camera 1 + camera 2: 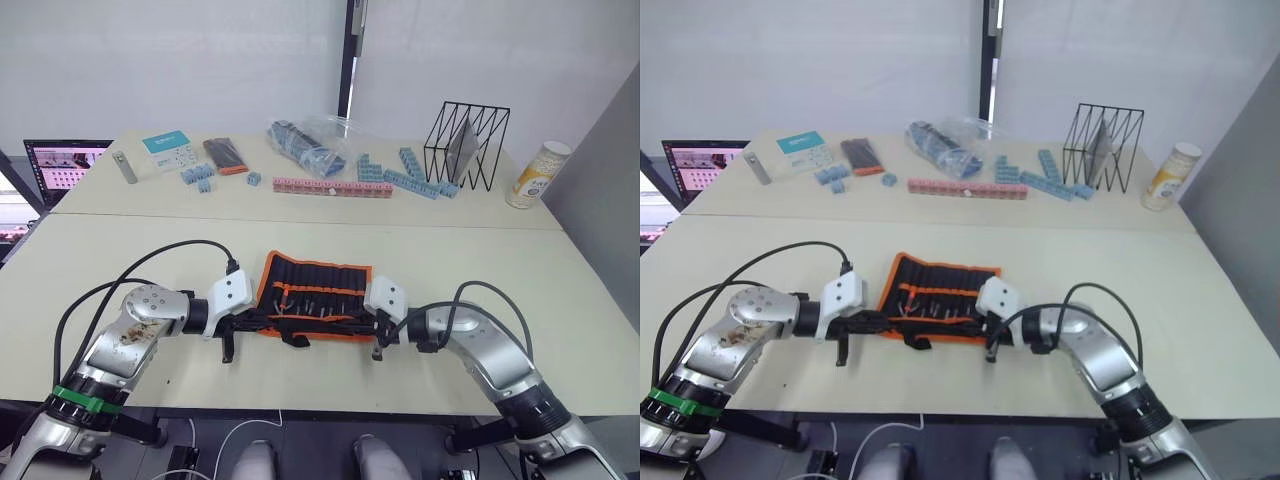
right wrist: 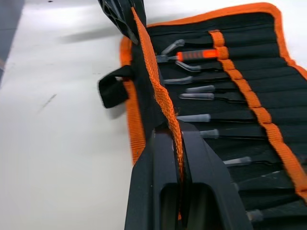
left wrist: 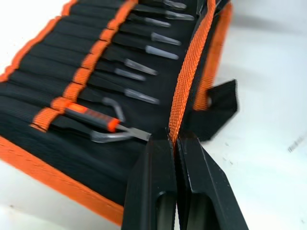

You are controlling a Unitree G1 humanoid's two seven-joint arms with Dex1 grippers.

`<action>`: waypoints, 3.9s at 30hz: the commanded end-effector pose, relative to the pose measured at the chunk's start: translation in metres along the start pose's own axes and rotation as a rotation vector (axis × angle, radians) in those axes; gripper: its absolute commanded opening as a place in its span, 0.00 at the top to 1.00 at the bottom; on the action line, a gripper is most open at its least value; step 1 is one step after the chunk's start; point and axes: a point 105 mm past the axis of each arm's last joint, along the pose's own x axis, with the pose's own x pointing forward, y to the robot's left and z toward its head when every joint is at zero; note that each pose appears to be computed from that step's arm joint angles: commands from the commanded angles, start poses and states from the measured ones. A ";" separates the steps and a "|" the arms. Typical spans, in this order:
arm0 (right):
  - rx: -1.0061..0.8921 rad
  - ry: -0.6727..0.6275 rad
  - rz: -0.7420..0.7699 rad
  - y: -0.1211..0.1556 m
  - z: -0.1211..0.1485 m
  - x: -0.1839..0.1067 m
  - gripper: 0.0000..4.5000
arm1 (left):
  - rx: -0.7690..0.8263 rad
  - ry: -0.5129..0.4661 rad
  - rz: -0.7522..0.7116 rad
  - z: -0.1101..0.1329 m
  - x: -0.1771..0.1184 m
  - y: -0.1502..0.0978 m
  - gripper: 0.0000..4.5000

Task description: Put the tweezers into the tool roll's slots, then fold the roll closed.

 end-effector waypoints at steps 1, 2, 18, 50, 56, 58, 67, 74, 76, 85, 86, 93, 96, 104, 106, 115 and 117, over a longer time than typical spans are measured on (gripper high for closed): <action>0.035 0.051 -0.128 -0.028 -0.011 -0.018 1.00 | -0.049 0.023 0.083 -0.001 -0.014 0.021 0.99; 0.037 0.051 -0.134 -0.030 -0.011 -0.018 1.00 | -0.051 0.027 0.080 -0.002 -0.013 0.022 0.99; -0.007 0.039 -0.267 -0.059 -0.011 -0.007 0.80 | -0.120 0.091 0.160 -0.010 0.011 0.045 0.79; 0.030 -0.137 -0.214 -0.026 0.009 0.051 0.99 | -0.297 -0.223 0.183 0.021 0.047 0.012 1.00; -0.008 -0.011 -0.271 -0.032 -0.020 0.052 0.99 | -0.307 -0.125 0.241 -0.002 0.068 0.022 1.00; 0.006 0.009 -0.309 -0.037 -0.028 0.045 0.99 | -0.325 -0.084 0.247 -0.012 0.070 0.021 1.00; 0.073 -0.014 -0.414 -0.047 -0.048 0.022 0.99 | -0.395 -0.038 0.276 -0.048 0.050 0.026 1.00; 0.071 -0.021 -0.427 -0.046 -0.053 0.019 0.99 | -0.393 -0.103 0.268 -0.041 0.049 0.026 1.00; 0.042 -0.095 -0.422 -0.047 -0.038 0.017 0.99 | -0.361 -0.185 0.236 -0.024 0.047 0.024 1.00; 0.061 -0.349 -0.349 -0.050 0.029 -0.011 0.99 | -0.248 -0.500 0.125 0.040 0.002 0.005 1.00; 0.082 -0.333 -0.351 -0.051 0.027 -0.016 0.99 | -0.245 -0.499 0.124 0.041 -0.002 0.005 1.00; 0.243 -0.231 -0.343 -0.053 0.019 -0.041 0.57 | -0.204 -0.417 0.142 0.035 -0.041 0.005 1.00; 0.320 -0.131 -0.290 -0.049 0.007 -0.048 0.35 | -0.213 -0.359 0.229 0.023 -0.063 0.014 1.00; 0.492 -0.024 -0.316 -0.057 -0.011 -0.048 0.00 | -0.227 -0.290 0.319 0.005 -0.097 0.009 0.44; 0.520 -0.014 -0.315 -0.060 -0.012 -0.043 0.00 | -0.229 -0.270 0.330 0.002 -0.099 0.005 0.29; 0.682 0.029 -0.259 -0.054 -0.016 -0.024 0.00 | -0.269 -0.224 0.355 -0.018 -0.096 -0.011 0.01; 0.707 0.021 -0.234 -0.050 -0.015 -0.020 0.00 | -0.275 -0.219 0.359 -0.020 -0.096 -0.014 0.01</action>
